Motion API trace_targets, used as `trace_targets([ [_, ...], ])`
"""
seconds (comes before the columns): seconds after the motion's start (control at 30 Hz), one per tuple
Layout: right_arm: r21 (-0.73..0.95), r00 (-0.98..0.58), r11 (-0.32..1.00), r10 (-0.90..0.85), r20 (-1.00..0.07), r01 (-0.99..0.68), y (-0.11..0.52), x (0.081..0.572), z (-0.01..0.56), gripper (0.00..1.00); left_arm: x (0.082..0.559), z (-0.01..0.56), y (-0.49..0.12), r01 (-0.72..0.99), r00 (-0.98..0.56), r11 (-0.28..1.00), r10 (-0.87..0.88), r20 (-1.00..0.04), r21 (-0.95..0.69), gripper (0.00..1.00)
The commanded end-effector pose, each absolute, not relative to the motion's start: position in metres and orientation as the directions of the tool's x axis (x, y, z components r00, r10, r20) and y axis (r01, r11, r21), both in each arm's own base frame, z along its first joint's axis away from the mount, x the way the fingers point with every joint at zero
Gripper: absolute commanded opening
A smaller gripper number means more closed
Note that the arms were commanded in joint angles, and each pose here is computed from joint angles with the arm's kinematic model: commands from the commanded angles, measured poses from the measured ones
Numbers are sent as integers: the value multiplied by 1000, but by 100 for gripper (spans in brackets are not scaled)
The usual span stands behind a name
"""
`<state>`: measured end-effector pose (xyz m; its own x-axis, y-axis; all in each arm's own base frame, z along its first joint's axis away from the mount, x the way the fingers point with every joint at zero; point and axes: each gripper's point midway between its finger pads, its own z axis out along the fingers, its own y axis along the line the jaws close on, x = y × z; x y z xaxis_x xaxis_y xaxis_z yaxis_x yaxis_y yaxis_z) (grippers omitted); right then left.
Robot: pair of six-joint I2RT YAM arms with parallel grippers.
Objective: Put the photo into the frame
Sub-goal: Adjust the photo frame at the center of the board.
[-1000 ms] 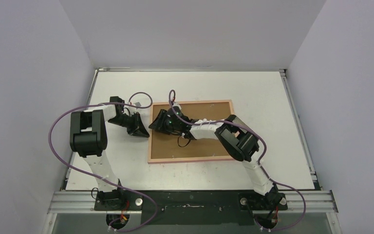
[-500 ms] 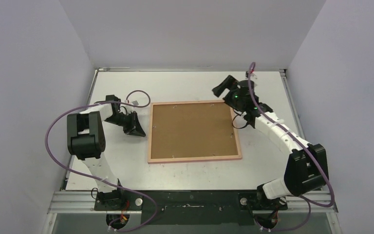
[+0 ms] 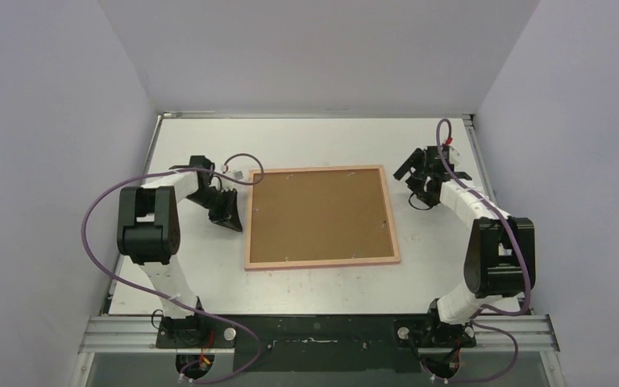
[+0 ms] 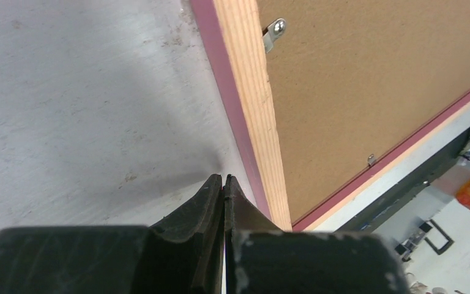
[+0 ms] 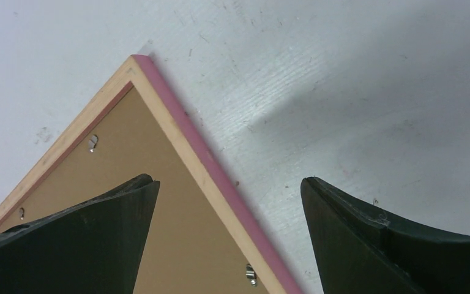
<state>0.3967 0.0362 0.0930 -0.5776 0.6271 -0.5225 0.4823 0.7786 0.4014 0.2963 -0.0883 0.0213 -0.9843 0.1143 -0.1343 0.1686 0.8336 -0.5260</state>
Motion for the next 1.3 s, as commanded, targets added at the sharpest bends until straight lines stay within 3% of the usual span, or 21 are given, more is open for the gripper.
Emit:
trace_targets([
  [0.0,445,-567,758,652,-504,476,40,414,88,90,297,32,-95,292,-954,840,222,-201,-458,0],
  [0.23,485,-599,732,676,-428,479,60,434,64,90,284,29,-118,380,-925,807,320,-205,-452,0],
  [0.63,535,-662,745,638,-394,400,105,470,55,90,268,29,-147,431,-901,759,389,-191,-489,0],
  [1.03,566,-756,797,500,-423,211,216,540,66,90,253,32,-184,506,-854,686,484,-192,-523,0],
  [1.27,605,-799,788,432,-418,110,274,552,61,90,244,25,-201,501,-847,653,506,-165,-569,0],
])
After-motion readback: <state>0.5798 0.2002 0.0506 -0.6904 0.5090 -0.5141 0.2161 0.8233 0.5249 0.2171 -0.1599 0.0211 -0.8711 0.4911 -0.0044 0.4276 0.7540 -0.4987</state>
